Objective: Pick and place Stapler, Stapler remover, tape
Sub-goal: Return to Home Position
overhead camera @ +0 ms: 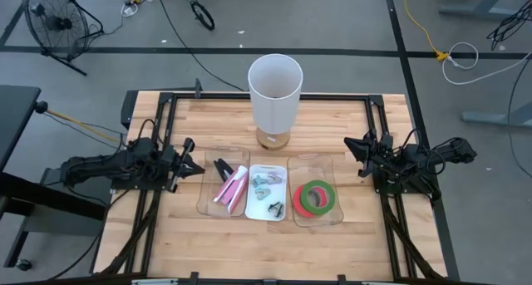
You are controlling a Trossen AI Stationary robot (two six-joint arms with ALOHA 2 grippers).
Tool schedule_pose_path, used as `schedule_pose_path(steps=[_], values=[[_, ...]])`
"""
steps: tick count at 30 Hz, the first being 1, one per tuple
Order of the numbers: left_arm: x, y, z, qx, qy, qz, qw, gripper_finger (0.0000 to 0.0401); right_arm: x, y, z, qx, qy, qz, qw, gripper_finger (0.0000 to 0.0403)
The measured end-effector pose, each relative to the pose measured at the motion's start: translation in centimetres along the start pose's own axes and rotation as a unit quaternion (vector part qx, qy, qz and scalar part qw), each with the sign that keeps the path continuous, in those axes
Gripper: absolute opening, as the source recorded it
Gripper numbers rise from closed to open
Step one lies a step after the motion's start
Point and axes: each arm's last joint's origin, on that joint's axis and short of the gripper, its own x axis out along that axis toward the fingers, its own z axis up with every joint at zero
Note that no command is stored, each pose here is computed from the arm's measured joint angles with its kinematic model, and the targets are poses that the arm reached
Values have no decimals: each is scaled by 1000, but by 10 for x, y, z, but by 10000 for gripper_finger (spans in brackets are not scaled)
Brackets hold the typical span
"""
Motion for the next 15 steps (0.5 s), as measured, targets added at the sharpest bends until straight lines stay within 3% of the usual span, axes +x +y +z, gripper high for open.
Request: schedule_pose_path(steps=[15], values=[[0, 0, 1, 2, -4, 1, 1000, 23, 0, 0, 0, 0, 0, 0, 1000, 29]])
